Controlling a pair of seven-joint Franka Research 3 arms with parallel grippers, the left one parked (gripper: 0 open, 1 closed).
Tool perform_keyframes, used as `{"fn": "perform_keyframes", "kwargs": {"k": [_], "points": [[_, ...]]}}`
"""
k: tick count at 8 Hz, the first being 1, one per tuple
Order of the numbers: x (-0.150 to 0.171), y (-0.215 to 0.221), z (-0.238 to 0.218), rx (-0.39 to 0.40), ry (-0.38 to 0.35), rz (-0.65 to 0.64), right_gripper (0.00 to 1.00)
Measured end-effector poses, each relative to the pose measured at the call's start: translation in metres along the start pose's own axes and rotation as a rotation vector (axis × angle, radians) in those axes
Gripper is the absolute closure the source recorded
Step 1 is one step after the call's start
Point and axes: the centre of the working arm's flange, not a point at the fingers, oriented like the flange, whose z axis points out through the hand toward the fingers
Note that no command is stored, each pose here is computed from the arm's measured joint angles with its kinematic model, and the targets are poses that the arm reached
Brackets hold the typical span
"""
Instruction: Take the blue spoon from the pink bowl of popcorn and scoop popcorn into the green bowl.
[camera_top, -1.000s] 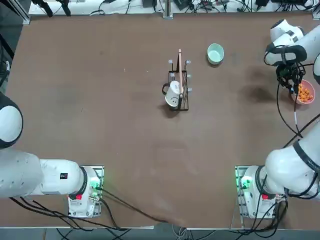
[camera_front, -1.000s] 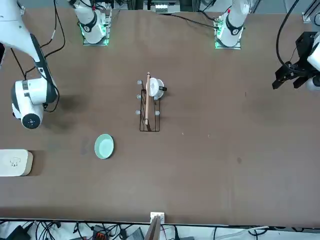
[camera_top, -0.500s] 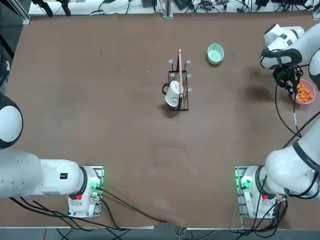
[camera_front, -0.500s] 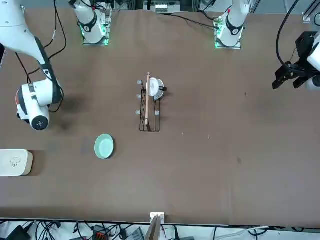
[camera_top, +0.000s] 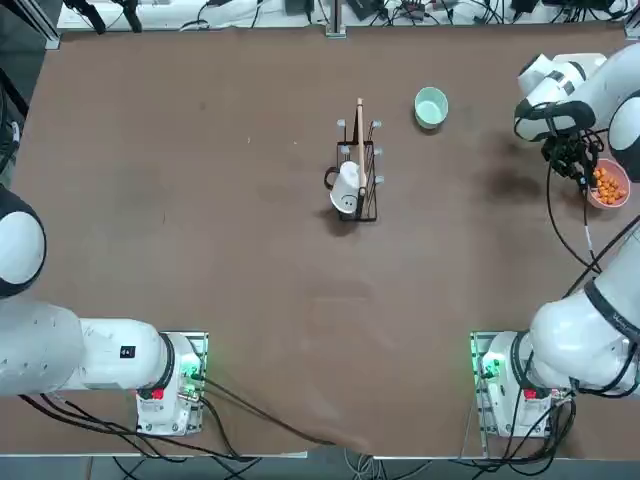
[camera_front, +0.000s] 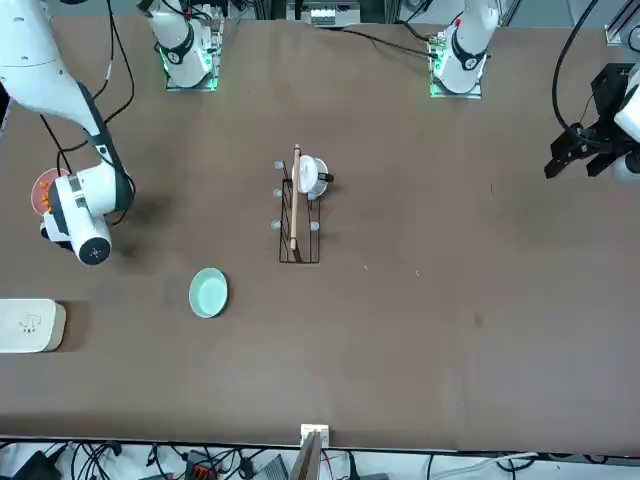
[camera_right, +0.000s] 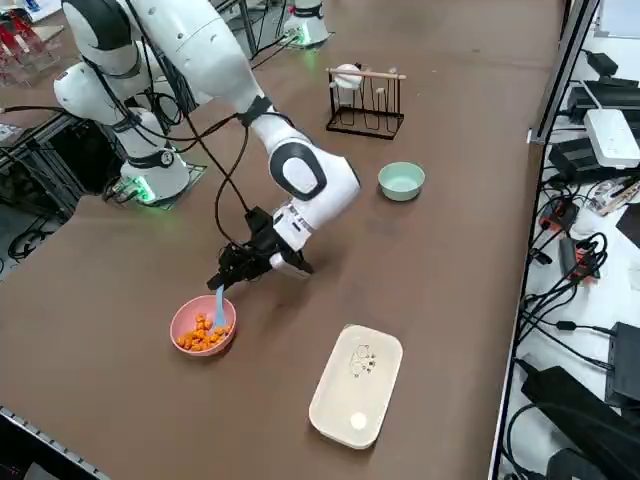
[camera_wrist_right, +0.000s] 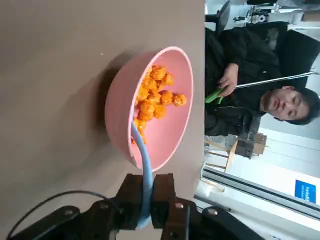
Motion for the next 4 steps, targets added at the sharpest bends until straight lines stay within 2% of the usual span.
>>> {"fn": "perform_keyframes", "kwargs": {"k": [4], "points": [[-0.001, 0.008, -0.024, -0.049, -0.001, 0.028, 0.87]]}}
